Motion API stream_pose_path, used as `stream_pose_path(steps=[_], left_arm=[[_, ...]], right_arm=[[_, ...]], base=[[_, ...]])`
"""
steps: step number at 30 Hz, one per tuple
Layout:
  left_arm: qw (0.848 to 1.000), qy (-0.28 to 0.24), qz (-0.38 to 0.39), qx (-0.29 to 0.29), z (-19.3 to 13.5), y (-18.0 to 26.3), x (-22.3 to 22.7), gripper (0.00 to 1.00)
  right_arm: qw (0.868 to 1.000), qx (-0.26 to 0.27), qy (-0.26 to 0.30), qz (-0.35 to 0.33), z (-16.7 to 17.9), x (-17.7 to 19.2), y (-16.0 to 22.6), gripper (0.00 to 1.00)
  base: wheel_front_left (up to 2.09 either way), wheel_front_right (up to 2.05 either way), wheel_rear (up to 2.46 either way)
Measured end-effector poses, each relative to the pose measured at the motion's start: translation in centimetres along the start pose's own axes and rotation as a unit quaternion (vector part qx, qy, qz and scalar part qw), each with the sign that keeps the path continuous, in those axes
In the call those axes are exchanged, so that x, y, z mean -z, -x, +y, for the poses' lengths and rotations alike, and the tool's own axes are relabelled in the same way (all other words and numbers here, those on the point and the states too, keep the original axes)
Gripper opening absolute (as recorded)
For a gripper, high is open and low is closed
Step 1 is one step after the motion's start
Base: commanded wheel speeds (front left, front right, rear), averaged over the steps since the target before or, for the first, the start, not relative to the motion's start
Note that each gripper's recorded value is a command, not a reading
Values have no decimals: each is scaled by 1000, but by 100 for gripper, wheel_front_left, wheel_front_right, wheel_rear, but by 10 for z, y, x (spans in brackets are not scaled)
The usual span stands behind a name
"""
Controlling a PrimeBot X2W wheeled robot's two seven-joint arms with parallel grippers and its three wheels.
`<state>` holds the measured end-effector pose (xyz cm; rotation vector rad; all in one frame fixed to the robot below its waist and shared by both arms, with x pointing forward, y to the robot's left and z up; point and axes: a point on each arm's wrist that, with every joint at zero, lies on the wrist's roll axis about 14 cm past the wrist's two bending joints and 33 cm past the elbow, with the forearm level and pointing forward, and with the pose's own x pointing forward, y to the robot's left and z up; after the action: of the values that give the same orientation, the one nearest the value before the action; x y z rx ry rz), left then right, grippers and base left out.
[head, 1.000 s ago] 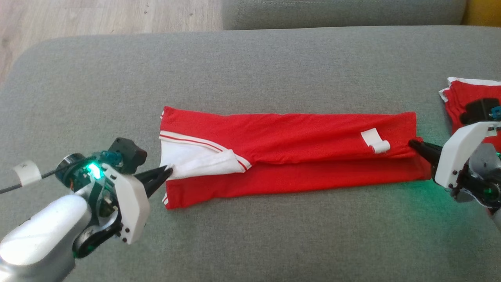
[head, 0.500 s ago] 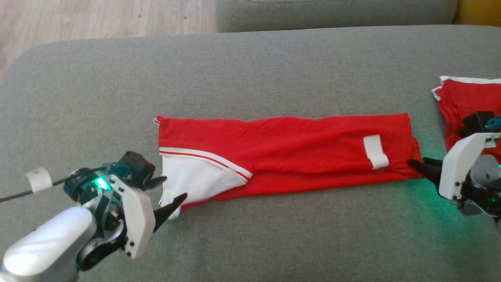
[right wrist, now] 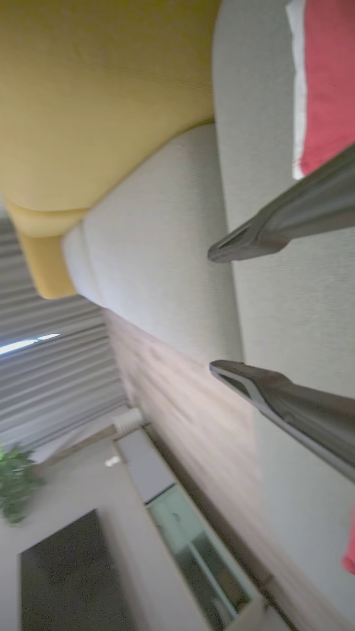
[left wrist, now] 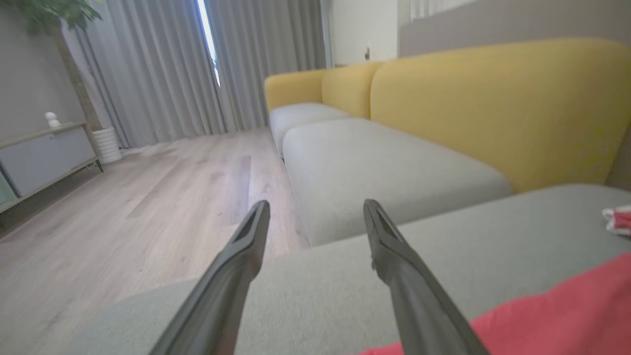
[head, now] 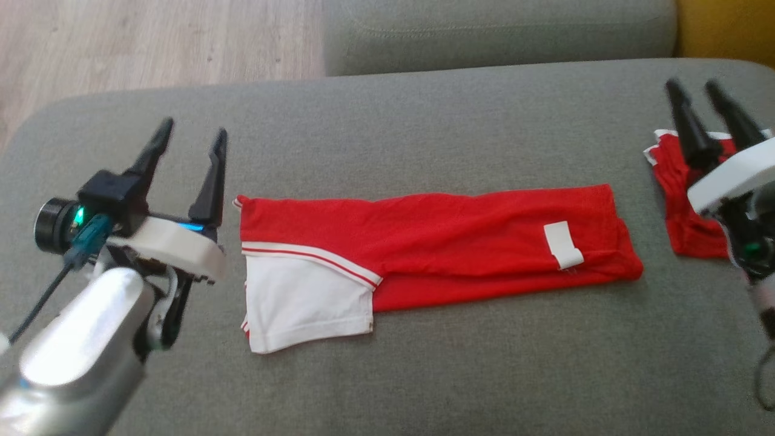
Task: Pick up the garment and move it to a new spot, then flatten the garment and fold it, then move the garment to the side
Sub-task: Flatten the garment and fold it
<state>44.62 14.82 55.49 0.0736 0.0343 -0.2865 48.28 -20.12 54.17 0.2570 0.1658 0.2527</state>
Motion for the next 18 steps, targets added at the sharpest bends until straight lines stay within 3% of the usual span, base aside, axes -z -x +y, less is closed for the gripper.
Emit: stream_pose_path(steps=[3,7,13,18], left_arm=[[996,48,-61,-41,2,1,-18,100],[988,96,-67,-100,9,11,-3,100],[982,108,-77,-136,6,30,11,100],[982,103,-77,-140,-5,43,22,100]], right_arm=[[996,3,-4,-87,11,-22,1,100],[986,10,-40,-161,29,-29,3,100],[986,20,-30,-160,56,7,11,100],[990,52,-23,-132,47,42,28,100]], base=[[0,0,0],[0,0,0],[0,0,0],[0,0,0]])
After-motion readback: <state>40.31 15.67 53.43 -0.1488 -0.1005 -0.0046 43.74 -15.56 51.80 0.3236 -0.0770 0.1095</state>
